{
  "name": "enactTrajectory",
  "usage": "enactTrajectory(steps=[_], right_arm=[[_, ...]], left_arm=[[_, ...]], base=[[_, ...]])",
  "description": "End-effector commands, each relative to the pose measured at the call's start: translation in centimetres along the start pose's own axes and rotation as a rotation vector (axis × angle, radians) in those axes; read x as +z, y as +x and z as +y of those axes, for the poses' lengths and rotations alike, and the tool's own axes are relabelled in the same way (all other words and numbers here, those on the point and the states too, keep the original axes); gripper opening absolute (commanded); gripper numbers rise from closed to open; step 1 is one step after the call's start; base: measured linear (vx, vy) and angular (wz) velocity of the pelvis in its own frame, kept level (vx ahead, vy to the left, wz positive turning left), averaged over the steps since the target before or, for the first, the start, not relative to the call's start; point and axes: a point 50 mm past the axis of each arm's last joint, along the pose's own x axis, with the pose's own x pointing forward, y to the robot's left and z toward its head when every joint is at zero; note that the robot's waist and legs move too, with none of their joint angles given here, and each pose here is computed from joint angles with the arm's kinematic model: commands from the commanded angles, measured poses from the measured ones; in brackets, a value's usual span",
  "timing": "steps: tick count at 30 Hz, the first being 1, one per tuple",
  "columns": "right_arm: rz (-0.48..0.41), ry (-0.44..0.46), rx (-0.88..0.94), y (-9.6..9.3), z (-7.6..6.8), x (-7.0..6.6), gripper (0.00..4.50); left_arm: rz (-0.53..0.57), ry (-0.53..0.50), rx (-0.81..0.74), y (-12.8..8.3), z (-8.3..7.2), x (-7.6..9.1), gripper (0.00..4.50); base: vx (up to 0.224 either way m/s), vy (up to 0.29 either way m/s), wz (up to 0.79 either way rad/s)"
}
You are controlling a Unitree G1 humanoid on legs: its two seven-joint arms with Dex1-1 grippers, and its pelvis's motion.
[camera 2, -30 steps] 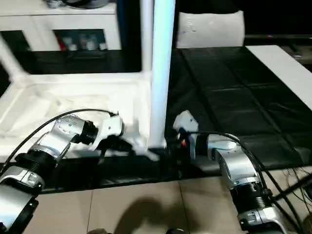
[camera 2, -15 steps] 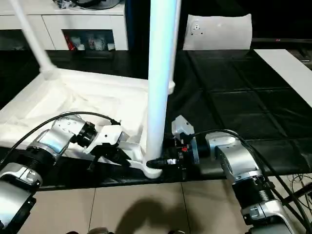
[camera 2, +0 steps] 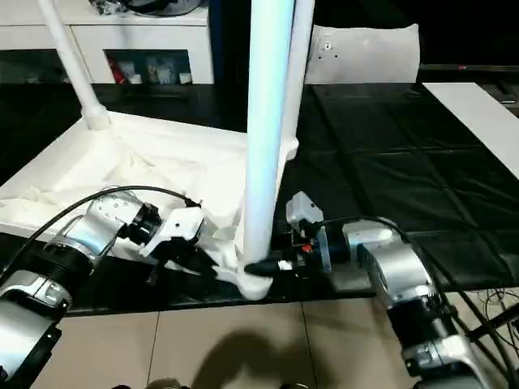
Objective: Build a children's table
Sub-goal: Rotate leg to tighten
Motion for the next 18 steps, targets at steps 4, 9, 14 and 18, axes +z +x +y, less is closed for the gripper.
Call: enactTrajectory(steps=[4, 9, 14, 18], right_arm=[[-0.07, 0.123, -0.346, 4.2, -1.3, 0.1, 1.98], [-0.063, 0.206, -0.577, 6.0, -2.4, 0.3, 1.96], [-0.051, 0.224, -0.744, 7.5, -3.0, 0.6, 1.96], [-0.109, 0.196, -0.758, 7.4, -3.1, 1.2, 2.63]], left_arm=[[-0.139, -0.098, 0.27, 2.7, 2.4, 3.2, 0.0], [-0.158, -0.233, 0.48, 3.1, 3.9, 3.9, 0.0], [-0.153, -0.298, 0.645, 3.2, 4.7, 4.3, 0.0], [-0.136, -0.269, 0.658, 3.1, 4.8, 4.4, 0.0]], base=[[0.0, 0.0, 0.0], [0.0, 0.0, 0.0], [0.0, 0.0, 0.0], [0.0, 0.0, 0.0]])
